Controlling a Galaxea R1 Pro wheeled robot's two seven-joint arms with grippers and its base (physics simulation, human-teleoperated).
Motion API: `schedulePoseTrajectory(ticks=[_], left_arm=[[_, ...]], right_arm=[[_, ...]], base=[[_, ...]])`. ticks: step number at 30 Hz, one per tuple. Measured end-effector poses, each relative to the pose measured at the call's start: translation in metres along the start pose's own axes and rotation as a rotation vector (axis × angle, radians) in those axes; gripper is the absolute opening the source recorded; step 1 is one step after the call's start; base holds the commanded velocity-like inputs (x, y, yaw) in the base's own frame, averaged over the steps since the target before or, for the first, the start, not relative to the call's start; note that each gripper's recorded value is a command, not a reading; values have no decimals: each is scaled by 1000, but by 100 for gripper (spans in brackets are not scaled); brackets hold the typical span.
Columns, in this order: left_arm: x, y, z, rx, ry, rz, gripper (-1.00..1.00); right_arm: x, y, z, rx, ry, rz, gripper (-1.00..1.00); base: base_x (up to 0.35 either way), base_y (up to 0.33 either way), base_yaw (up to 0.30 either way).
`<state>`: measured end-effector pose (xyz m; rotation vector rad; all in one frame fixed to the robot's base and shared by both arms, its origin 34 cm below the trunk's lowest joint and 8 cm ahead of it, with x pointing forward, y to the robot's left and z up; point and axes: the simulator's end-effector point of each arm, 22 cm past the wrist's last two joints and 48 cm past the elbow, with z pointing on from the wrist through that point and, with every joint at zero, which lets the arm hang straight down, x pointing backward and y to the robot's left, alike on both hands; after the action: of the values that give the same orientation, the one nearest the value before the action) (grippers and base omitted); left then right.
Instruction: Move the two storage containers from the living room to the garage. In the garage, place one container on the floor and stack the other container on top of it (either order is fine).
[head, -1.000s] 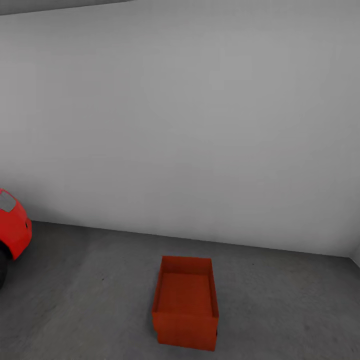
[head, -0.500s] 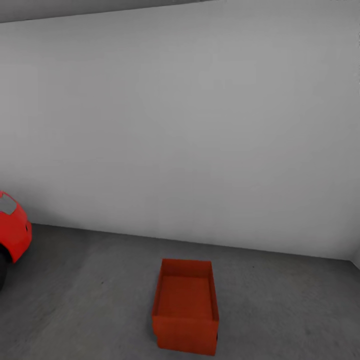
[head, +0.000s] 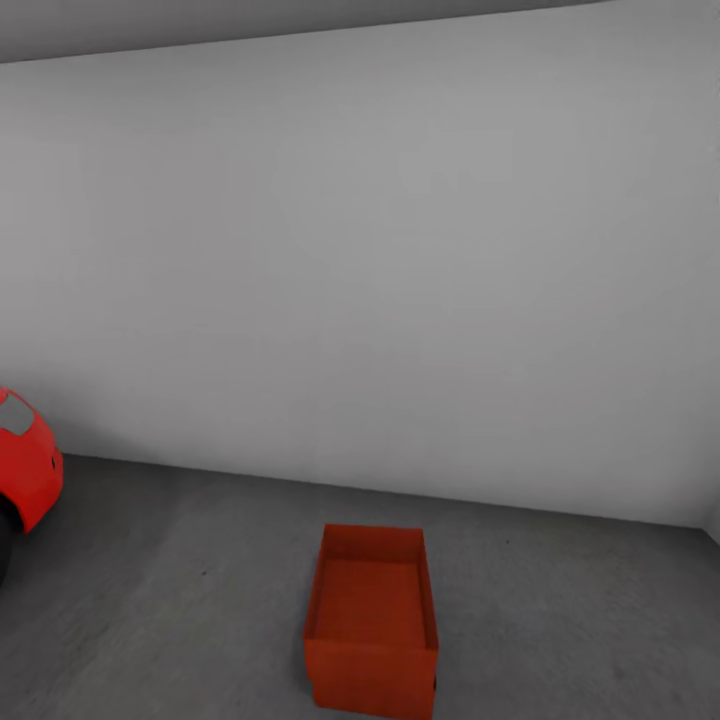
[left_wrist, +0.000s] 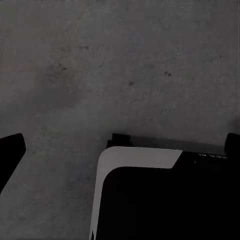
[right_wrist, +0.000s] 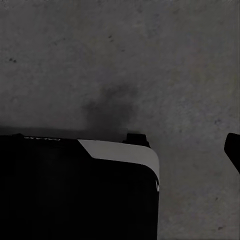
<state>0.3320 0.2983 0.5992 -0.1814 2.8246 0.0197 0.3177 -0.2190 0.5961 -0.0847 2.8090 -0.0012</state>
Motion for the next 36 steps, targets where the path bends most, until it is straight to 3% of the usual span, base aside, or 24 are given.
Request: schedulePoseTrajectory(ticks=[36], left_arm=[[-15,-2,-3,6,-36,-2,100]], right_arm=[[-12,-6,-2,9,-24,-2,100]], base=[[0,0,0]])
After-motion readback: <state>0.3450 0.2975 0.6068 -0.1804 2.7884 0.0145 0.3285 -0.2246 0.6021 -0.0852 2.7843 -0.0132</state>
